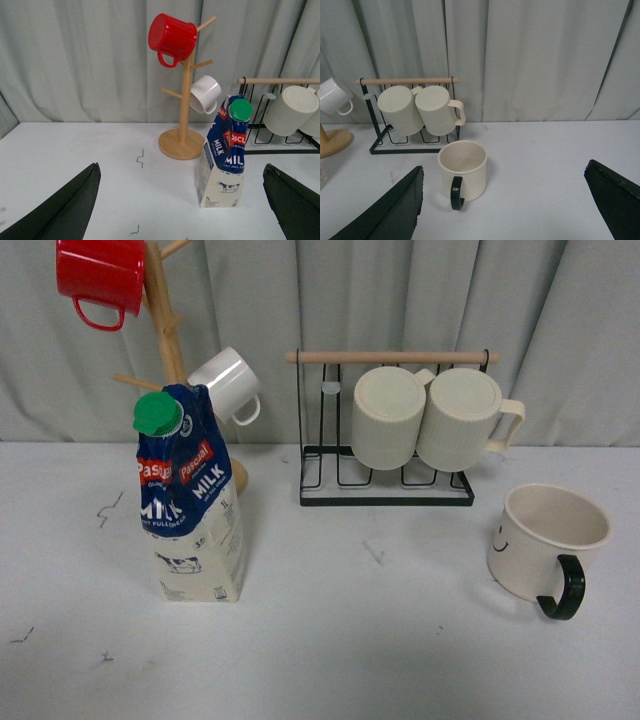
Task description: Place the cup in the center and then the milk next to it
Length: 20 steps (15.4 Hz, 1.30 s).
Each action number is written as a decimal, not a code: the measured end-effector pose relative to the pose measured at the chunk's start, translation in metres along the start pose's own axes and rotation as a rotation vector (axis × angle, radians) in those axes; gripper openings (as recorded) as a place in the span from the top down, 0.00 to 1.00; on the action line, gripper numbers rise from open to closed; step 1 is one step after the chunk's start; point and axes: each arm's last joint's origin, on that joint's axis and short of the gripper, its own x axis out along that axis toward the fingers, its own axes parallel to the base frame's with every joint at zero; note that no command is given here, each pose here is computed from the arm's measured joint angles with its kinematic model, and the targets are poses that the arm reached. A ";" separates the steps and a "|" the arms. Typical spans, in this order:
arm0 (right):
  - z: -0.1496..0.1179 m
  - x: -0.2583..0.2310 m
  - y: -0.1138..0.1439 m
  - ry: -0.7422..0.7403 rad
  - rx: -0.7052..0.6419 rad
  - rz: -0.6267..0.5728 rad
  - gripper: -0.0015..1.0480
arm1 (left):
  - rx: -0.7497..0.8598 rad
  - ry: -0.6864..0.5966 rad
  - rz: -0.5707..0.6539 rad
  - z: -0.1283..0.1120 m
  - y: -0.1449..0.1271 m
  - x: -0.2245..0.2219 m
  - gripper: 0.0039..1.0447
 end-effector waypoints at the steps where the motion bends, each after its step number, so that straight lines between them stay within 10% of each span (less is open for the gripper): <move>1: 0.000 0.000 0.000 0.000 0.000 0.000 0.06 | 0.000 0.000 0.000 0.000 0.000 0.000 0.06; 20: 0.000 0.000 0.000 0.000 0.000 0.000 0.06 | 0.000 0.000 0.000 0.000 0.000 0.000 0.06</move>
